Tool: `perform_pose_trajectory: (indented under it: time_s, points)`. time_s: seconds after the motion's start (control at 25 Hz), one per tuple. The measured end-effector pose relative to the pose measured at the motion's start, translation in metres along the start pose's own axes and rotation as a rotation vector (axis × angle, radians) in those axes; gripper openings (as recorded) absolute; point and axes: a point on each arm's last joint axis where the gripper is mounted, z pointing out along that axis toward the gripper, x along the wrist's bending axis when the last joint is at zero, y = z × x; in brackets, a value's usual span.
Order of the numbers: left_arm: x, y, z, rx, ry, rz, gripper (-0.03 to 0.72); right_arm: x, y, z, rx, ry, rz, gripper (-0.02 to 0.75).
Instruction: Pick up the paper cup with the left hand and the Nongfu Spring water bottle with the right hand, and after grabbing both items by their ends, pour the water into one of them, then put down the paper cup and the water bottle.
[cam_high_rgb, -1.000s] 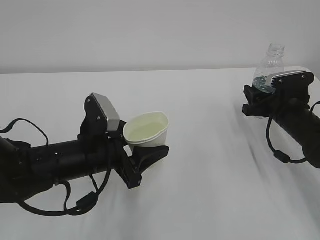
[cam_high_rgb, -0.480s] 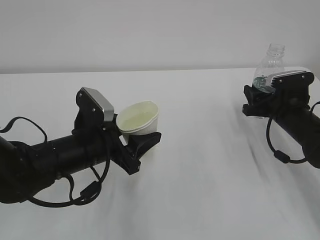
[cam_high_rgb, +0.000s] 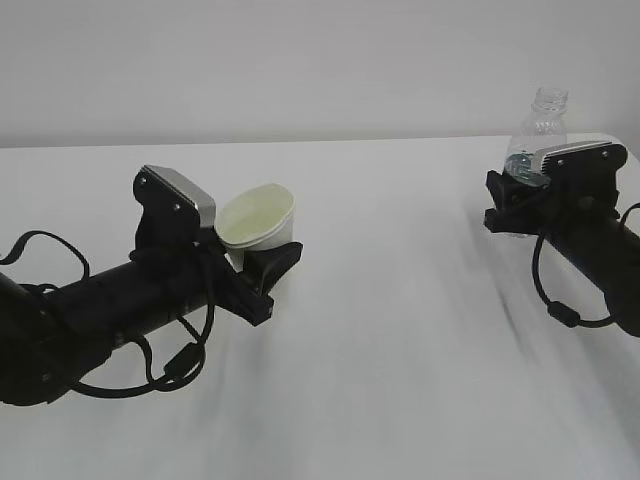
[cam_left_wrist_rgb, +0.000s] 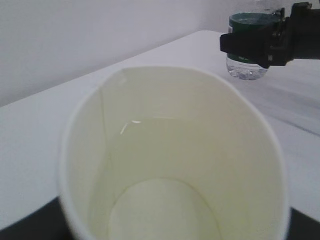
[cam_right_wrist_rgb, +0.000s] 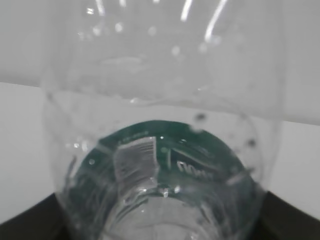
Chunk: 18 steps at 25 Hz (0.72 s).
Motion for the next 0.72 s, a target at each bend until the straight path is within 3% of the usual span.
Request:
perform_pose_trajectory:
  time_s: [0.24, 0.72]
  points:
    - [0.008, 0.0, -0.001, -0.002, 0.047, -0.008, 0.447, 0.0, 0.0, 0.0, 0.0, 0.002, -0.001, 0.468]
    - [0.049, -0.002, -0.013, -0.002, 0.174, -0.032, 0.447, 0.001, 0.0, 0.0, 0.0, 0.006, -0.003, 0.468]
